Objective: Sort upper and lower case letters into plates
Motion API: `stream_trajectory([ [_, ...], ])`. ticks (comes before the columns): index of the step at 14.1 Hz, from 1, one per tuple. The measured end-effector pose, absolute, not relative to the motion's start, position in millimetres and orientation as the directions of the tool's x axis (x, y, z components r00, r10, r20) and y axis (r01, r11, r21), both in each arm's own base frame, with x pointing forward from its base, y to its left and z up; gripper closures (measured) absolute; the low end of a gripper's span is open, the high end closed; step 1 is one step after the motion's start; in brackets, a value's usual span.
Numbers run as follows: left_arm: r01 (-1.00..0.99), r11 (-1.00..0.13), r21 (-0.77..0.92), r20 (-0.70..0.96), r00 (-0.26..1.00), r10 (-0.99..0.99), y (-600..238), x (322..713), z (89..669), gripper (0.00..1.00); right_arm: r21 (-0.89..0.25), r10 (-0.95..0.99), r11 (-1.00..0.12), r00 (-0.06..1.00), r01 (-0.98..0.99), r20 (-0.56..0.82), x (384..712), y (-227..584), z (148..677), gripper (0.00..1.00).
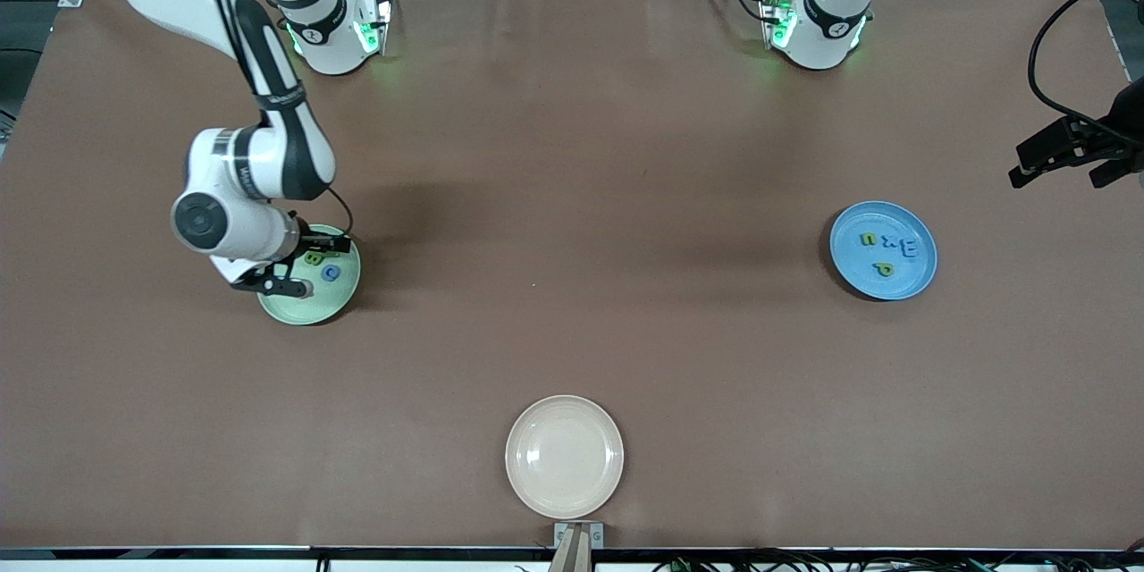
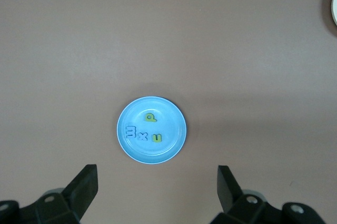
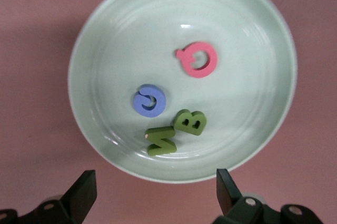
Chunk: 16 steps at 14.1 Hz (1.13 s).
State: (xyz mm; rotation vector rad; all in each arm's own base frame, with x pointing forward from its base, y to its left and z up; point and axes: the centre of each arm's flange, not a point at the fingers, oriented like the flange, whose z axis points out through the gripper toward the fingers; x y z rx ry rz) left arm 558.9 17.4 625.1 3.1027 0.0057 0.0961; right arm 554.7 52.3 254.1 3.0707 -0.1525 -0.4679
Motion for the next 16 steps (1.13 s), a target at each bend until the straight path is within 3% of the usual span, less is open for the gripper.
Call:
stream_trajectory([
  [4,0.000,-0.999,0.037,0.074,0.997,0.003,16.2,559.1,630.6,0.00,0.002,-0.062,-0.998,0.949,-0.064,-0.309,598.5,18.1,344.7,0.00],
  [8,-0.002,-0.999,0.037,0.083,0.997,0.001,15.3,559.1,635.0,0.00,0.053,0.011,-0.998,0.972,0.024,-0.234,626.5,1.4,418.9,0.00],
  [16,-0.003,-0.999,0.039,0.051,0.999,-0.001,15.5,543.1,654.4,0.00,0.044,0.035,-0.998,0.993,0.040,-0.113,642.8,-81.6,496.3,0.00],
])
